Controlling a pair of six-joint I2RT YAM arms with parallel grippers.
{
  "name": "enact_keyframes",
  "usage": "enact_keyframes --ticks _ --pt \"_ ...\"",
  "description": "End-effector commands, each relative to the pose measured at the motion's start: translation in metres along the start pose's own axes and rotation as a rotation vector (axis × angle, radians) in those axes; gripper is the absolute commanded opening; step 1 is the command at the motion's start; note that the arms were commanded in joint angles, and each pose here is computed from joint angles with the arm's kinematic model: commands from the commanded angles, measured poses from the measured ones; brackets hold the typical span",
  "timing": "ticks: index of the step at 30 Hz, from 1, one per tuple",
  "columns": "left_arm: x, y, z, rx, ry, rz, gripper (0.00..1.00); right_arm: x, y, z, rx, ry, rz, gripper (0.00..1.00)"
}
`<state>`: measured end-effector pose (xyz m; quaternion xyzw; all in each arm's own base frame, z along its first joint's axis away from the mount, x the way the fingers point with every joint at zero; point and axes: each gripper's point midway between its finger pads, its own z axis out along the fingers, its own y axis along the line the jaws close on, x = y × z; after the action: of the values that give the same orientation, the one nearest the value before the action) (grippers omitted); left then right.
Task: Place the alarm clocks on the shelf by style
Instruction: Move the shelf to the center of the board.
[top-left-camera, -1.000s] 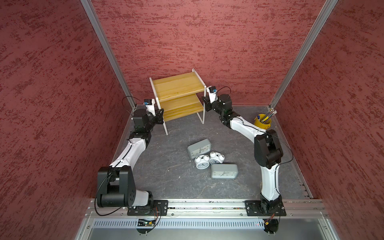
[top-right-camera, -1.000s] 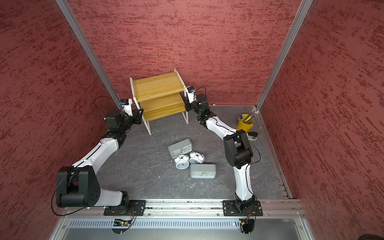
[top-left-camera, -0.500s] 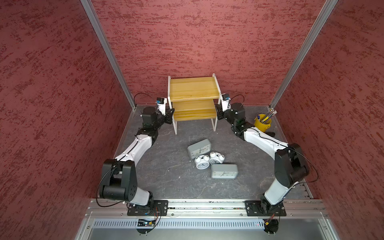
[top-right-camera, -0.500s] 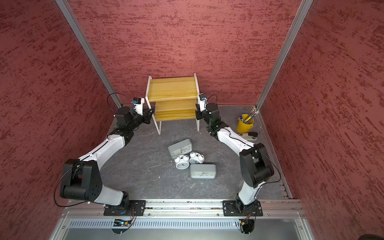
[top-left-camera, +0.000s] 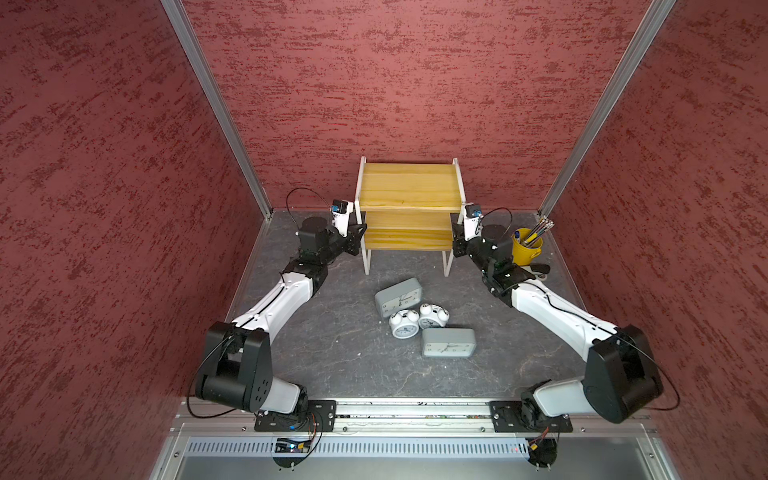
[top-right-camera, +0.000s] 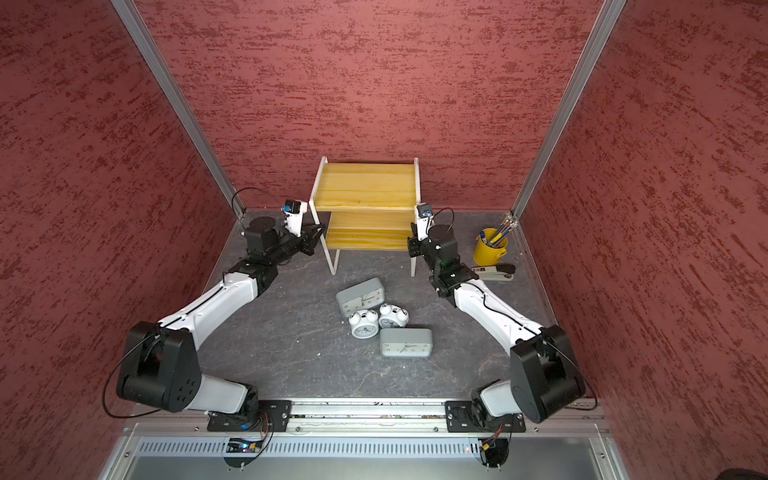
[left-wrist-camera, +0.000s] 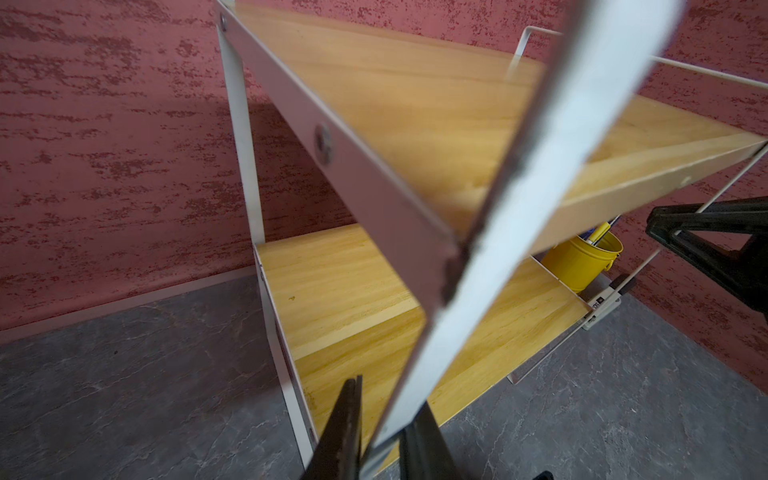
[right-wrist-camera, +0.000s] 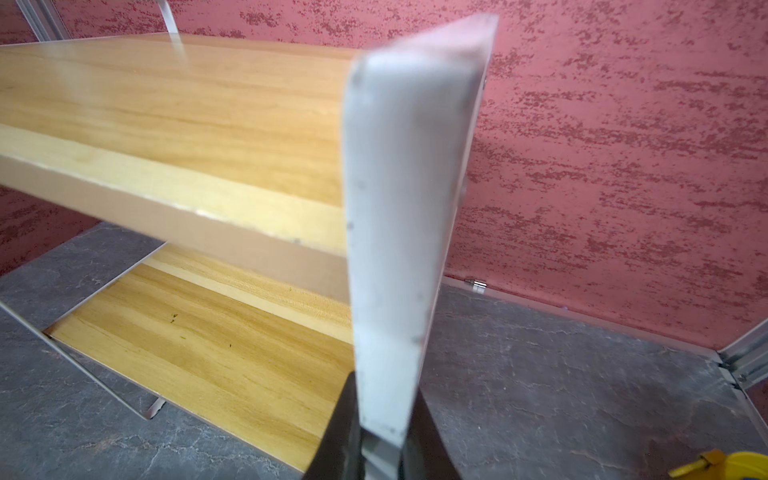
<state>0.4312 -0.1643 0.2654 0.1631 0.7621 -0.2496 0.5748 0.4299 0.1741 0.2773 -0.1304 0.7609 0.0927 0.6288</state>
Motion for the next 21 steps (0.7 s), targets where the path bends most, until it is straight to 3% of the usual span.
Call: enact_keyframes --ticks 1,15,17,20,21 --pt "0.033 -0.028 -0.002 0.083 0.113 -0.093 0.06 0.033 0.011 -0.008 -0.031 0.095 -0.047 0.17" --pt "0.035 -0.037 -0.008 0.085 0.129 -0.068 0.09 0.038 -0.004 -0.005 0.049 0.122 -0.083 0.18" --pt "0.032 -0.037 -0.009 0.078 0.128 -0.064 0.17 0.035 -0.003 -0.007 0.042 0.113 -0.072 0.24" --pt "0.026 -0.035 -0.015 0.055 0.107 -0.047 0.41 0.029 -0.001 -0.012 0.027 0.096 -0.061 0.36" --pt "0.023 -0.035 -0.017 0.055 0.093 -0.031 0.54 0.026 0.000 -0.014 0.020 0.088 -0.057 0.40"
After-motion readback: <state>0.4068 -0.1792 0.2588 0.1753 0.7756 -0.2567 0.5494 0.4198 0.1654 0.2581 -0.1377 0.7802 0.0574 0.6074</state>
